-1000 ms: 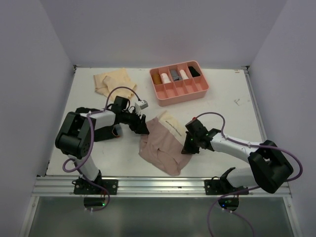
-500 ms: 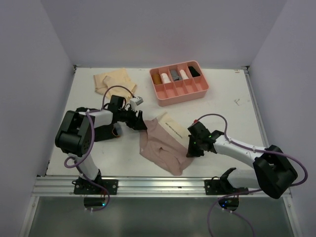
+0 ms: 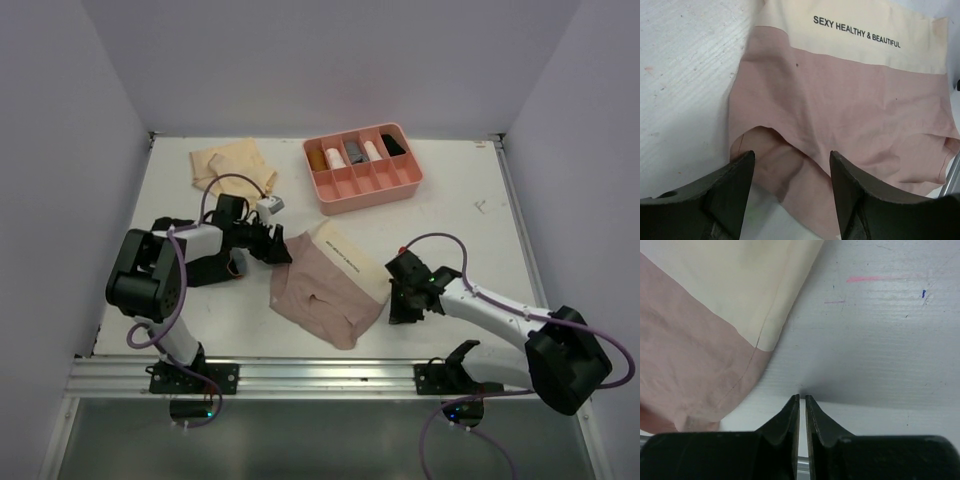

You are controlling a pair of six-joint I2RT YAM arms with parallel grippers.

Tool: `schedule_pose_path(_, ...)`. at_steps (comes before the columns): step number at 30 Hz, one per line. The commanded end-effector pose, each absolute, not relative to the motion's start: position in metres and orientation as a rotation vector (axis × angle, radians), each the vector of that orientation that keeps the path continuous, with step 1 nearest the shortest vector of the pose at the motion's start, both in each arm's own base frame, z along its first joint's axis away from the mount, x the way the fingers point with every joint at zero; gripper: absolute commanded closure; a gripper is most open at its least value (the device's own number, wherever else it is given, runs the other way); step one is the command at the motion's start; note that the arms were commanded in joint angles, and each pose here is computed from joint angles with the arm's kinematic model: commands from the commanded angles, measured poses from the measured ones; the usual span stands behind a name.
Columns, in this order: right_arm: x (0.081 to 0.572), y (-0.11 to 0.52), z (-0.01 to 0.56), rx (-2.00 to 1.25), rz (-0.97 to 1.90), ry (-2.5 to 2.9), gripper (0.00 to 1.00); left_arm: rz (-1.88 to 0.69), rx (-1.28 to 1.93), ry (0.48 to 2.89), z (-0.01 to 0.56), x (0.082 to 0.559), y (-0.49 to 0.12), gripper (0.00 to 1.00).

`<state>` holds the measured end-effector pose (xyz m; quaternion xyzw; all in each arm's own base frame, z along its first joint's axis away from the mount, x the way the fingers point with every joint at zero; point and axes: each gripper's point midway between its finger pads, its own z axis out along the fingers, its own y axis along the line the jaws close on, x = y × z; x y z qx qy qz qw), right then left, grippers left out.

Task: Roll the underwear
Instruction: Flatten the underwear

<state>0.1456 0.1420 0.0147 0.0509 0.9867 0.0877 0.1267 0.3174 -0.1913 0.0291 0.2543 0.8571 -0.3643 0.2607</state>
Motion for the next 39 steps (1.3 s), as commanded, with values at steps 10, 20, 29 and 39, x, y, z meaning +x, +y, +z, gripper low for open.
schedule_pose_path(10, 0.182, 0.188, 0.085, 0.412, 0.534, 2.650, 0.76, -0.897, 0.735, 2.292, 0.039, 0.298, -0.175, 0.32)
schedule_pose_path(20, 0.167, 0.202, 0.062, 0.392, 0.262, 2.819, 0.74, -0.900, 0.718, 2.280, 0.042, 0.299, -0.176, 0.30)
schedule_pose_path(29, 0.163, 0.214, 0.055, 0.380, 0.189, 2.867, 0.67, -0.912, 0.722, 2.273, 0.042, 0.299, -0.177, 0.28)
schedule_pose_path(39, 0.156, 0.214, 0.035, 0.378, 0.130, 2.913, 0.58, -0.921, 0.725, 2.266, 0.042, 0.299, -0.178, 0.27)
